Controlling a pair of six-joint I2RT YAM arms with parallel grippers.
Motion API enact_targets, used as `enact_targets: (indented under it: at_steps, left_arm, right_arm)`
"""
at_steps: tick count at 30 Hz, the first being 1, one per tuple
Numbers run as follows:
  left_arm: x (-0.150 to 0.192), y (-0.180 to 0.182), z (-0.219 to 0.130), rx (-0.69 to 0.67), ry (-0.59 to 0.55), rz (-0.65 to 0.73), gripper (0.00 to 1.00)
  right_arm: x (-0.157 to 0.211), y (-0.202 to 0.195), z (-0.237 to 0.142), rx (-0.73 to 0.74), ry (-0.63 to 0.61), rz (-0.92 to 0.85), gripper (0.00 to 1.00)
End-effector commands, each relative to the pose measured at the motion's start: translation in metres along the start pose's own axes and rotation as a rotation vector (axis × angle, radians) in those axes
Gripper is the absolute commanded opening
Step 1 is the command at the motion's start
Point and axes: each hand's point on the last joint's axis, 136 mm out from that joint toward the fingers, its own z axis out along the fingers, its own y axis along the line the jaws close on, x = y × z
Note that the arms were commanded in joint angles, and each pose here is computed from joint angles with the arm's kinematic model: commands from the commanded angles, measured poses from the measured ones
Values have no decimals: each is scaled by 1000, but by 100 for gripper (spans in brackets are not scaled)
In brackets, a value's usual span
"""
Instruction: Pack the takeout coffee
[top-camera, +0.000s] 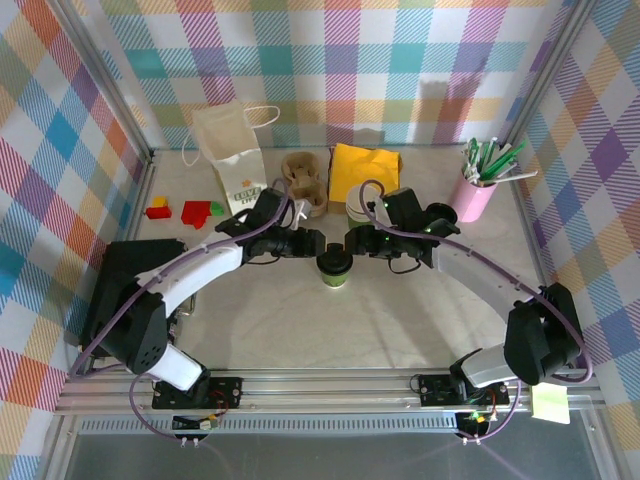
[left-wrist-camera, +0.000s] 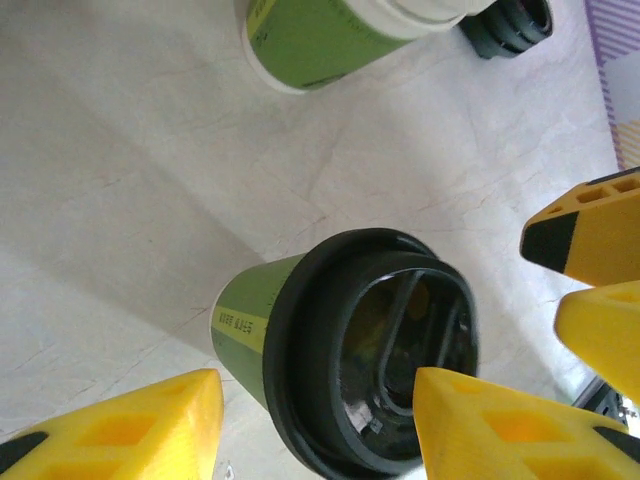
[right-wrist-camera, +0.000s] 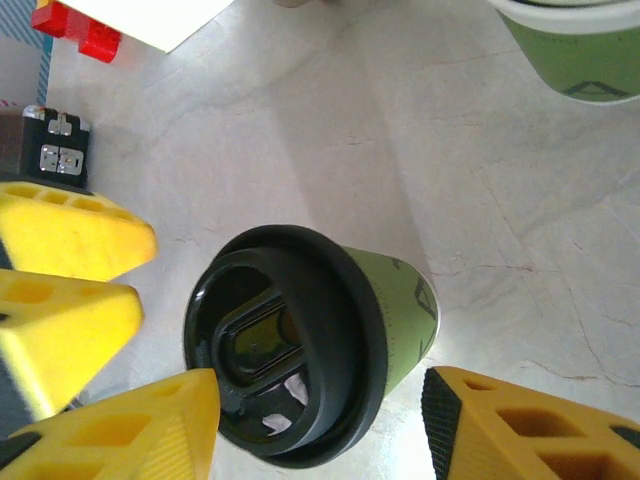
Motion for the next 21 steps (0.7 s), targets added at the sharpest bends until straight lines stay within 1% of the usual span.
enact_targets:
  at_steps: [1,6,10,12,16,19,20,21]
  left_arm:
    - [-21,-7,-38,-37,-102,29,54]
    - [-34,13,-83,-122,-244,-17,56]
    - [-34,27,-118,-172,-347,-33,57]
    - [-31,31,-131,-194,-380,-32,57]
    - [-26,35,-152,-217,-435,-23,58]
    - [-24,34,-162,-218,-460,-12,58]
    - [-23,34,-163,-219,-461,-6,58]
    - [-23,33,-165,-217,-467,-3,59]
  right_arm:
    - [-5,15,-18,30,-26,-73,58]
    - [-3,26,-24,111,-40,-156,59]
    - [0,32,-22,191,-43,-222,64]
    - [2,35,-19,217,-34,-245,68]
    - [5,34,-9,286,-4,-286,71]
    - [7,32,-2,321,15,-304,73]
    - [7,32,1,327,21,-308,76]
    - [7,32,3,329,27,-310,78]
